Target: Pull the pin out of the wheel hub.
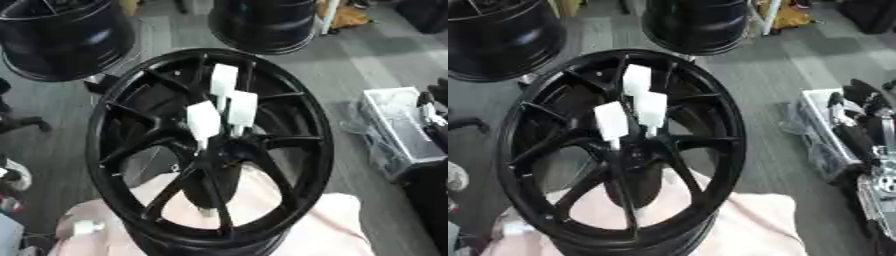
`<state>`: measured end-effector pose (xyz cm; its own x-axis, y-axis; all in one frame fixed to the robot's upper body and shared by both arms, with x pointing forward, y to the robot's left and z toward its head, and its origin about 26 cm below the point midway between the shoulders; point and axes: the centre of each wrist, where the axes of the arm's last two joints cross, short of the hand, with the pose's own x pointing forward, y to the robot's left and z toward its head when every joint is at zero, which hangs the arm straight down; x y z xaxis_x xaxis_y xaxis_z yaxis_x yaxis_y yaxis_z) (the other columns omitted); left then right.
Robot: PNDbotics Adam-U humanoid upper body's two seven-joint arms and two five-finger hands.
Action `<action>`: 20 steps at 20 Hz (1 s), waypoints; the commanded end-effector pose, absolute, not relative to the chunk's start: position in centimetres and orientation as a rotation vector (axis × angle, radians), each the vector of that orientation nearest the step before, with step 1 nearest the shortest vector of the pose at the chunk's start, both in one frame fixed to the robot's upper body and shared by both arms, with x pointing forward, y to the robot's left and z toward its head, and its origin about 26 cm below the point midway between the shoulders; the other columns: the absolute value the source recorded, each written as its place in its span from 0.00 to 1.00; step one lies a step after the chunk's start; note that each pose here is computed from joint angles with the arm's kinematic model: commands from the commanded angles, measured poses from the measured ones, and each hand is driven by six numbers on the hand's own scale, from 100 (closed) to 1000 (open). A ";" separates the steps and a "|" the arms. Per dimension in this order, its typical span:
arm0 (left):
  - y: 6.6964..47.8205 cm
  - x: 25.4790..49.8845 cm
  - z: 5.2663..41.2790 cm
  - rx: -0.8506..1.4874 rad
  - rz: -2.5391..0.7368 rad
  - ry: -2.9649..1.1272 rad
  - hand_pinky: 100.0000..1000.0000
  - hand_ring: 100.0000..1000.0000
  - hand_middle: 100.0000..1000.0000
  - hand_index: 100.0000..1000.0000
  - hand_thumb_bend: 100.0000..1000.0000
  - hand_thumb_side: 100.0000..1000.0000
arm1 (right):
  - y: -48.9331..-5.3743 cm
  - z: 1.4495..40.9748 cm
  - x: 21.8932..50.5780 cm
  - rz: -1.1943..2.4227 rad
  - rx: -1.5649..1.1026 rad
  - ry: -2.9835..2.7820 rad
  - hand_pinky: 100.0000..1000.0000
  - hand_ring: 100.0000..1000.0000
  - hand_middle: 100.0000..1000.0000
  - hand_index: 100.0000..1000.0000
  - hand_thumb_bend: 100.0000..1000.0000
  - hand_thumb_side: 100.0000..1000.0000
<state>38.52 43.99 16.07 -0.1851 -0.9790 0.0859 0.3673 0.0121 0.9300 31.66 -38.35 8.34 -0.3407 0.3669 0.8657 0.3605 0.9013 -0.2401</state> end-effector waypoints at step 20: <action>39.3 30.3 18.9 0.691 -0.208 -1.992 0.72 0.61 0.65 0.74 0.48 0.54 | -38.0 9.0 31.8 0.008 -0.517 -1.992 0.69 0.85 0.75 0.85 0.09 0.34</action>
